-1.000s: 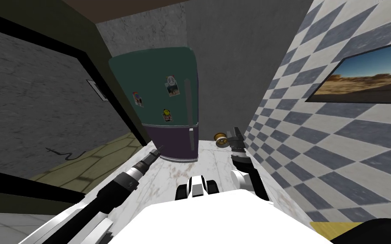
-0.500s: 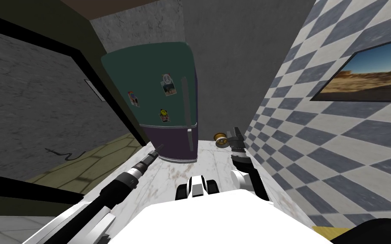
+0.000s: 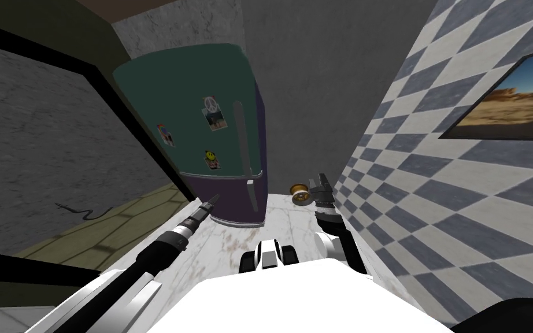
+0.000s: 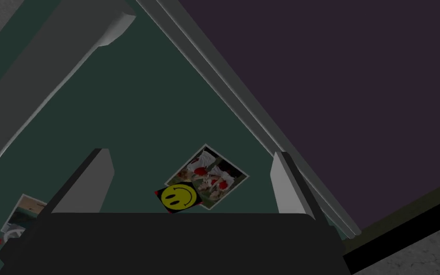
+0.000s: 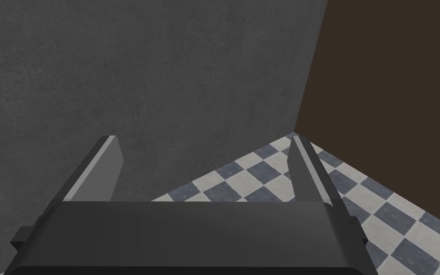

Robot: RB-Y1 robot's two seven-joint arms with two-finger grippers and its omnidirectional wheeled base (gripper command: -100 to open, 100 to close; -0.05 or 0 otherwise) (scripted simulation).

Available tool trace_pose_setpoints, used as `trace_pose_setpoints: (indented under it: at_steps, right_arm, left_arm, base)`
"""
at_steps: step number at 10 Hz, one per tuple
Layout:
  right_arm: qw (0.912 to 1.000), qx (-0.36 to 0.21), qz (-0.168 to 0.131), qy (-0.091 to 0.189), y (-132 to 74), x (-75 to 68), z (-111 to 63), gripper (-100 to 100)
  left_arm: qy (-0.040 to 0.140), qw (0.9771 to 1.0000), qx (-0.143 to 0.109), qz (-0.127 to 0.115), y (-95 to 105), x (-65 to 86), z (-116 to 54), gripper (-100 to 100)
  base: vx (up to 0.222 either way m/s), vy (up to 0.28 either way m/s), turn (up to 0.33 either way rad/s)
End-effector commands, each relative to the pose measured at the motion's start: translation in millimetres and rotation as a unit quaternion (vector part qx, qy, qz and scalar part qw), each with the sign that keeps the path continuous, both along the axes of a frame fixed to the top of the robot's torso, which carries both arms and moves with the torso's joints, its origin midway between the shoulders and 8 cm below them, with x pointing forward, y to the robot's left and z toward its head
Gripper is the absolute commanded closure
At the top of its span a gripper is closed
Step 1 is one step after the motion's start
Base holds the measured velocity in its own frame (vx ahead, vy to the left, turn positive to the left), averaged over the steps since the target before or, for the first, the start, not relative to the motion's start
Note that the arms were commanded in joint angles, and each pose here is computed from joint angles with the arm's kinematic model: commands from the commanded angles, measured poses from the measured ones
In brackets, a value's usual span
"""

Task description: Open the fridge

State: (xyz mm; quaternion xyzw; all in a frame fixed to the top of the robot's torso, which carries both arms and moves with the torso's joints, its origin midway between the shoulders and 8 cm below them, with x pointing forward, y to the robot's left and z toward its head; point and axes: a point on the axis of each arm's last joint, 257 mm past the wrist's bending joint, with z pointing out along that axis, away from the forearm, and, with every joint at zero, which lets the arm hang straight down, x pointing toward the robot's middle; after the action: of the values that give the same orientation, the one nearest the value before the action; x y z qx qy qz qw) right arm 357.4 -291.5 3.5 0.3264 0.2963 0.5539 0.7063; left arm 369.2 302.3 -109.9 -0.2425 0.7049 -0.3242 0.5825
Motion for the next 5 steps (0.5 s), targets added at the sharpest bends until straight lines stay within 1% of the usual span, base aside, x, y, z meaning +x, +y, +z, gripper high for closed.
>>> trace_pose_setpoints:
  at_steps: [1,3,4,5]
  right_arm:
    - [1.0,0.0,0.0,0.0,0.0,0.0,0.0,0]
    - [1.0,0.0,0.0,0.0,0.0,0.0,0.0,0]
    - [1.0,0.0,0.0,0.0,0.0,0.0,0.0,0]
    - [1.0,0.0,0.0,0.0,0.0,0.0,0.0,0]
  left_arm:
    - [-0.013,0.9999,0.0,0.011,5.3,5.8,12.0,-100]
    - [-0.013,0.9996,0.002,0.026,16.7,9.8,11.9,-100]
    - [-0.012,0.9992,0.003,0.038,26.1,12.7,10.7,-100]
    - [-0.013,0.9989,0.004,0.045,31.5,14.5,11.8,-100]
  base:
    - [0.147,-0.196,0.033]
    - [0.139,-0.187,0.033]
    - [0.144,-0.228,0.035]
    - [0.121,-0.228,0.043]
